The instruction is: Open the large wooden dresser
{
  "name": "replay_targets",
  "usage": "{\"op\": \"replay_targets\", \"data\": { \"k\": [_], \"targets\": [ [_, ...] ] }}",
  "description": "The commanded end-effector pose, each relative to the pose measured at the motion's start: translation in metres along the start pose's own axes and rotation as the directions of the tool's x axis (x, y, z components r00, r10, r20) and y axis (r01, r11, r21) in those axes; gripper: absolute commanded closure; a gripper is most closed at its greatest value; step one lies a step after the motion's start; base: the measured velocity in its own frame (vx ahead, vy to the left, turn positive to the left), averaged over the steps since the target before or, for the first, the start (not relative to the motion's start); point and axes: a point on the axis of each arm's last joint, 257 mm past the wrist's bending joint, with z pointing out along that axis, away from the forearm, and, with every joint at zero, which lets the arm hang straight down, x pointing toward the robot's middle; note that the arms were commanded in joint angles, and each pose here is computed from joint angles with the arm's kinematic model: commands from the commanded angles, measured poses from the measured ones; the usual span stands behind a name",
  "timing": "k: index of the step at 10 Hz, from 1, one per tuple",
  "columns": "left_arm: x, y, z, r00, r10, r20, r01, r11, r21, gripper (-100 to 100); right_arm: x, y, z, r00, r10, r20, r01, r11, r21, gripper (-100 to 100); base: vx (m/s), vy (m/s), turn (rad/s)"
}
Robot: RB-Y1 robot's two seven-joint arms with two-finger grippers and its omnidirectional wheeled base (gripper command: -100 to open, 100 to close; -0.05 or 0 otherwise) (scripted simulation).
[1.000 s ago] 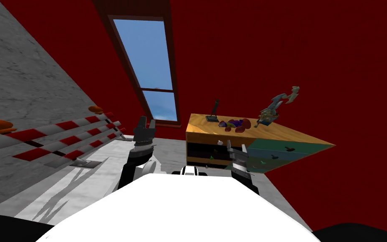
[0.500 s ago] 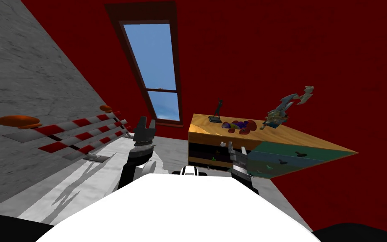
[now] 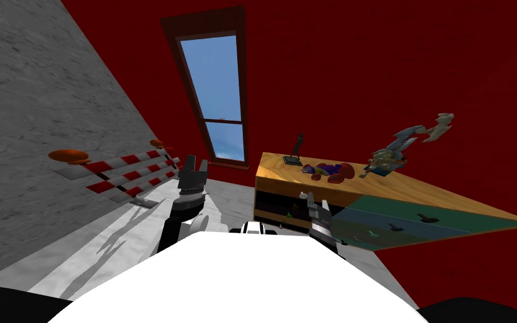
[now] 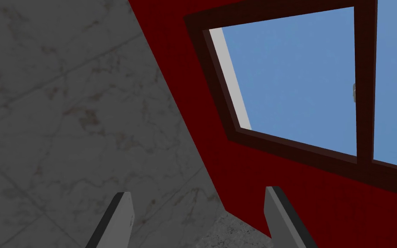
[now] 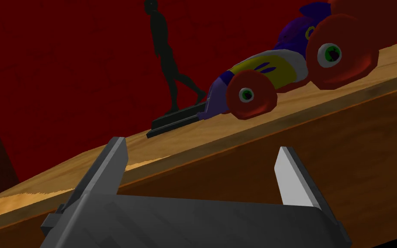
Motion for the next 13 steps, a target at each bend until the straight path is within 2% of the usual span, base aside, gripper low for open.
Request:
{"op": "replay_targets", "data": {
  "k": [1, 3, 4, 6, 7, 9, 10, 12, 13],
  "targets": [
    [0.000, 0.000, 0.000, 1.0000, 0.000, 0.000, 0.000, 1.0000, 0.000, 0, -0.007, 0.013, -0.008, 0.996, 0.088, 0.009, -0.088, 0.995, -0.039, -100, 0.003, 0.008, 0.191],
    [0.000, 0.000, 0.000, 1.0000, 0.000, 0.000, 0.000, 1.0000, 0.000, 0, -0.007, 0.013, -0.008, 0.992, 0.125, 0.008, -0.125, 0.991, -0.039, -100, 0.004, 0.003, 0.055],
    [0.000, 0.000, 0.000, 1.0000, 0.000, 0.000, 0.000, 1.0000, 0.000, 0, -0.013, 0.025, -0.015, 0.984, 0.177, 0.011, -0.175, 0.982, -0.075, -100, 0.006, 0.009, 0.204],
    [0.000, 0.000, 0.000, 1.0000, 0.000, 0.000, 0.000, 1.0000, 0.000, 0, -0.013, 0.025, -0.015, 0.978, 0.210, 0.008, -0.209, 0.975, -0.075, -100, 0.004, 0.002, 0.040],
    [0.000, 0.000, 0.000, 1.0000, 0.000, 0.000, 0.000, 1.0000, 0.000, 0, -0.019, 0.036, -0.023, 0.966, 0.260, 0.007, -0.258, 0.960, -0.111, -100, 0.003, 0.006, 0.180],
    [0.000, 0.000, 0.000, 1.0000, 0.000, 0.000, 0.000, 1.0000, 0.000, 0, -0.019, 0.036, -0.023, 0.957, 0.290, 0.003, -0.288, 0.951, -0.111, -100, 0.004, 0.002, 0.050],
    [0.000, 0.000, 0.000, 1.0000, 0.000, 0.000, 0.000, 1.0000, 0.000, 0, -0.025, 0.048, -0.032, 0.942, 0.334, -0.003, -0.331, 0.932, -0.145, -100, 0.005, 0.004, 0.158],
    [0.000, 0.000, 0.000, 1.0000, 0.000, 0.000, 0.000, 1.0000, 0.000, 0, -0.025, 0.048, -0.032, 0.931, 0.365, -0.008, -0.362, 0.921, -0.145, -100, 0.003, 0.001, 0.055],
    [0.000, 0.000, 0.000, 1.0000, 0.000, 0.000, 0.000, 1.0000, 0.000, 0, -0.030, 0.058, -0.040, 0.913, 0.408, -0.018, -0.405, 0.897, -0.178, -100, 0.005, 0.004, 0.152]
  ]
}}
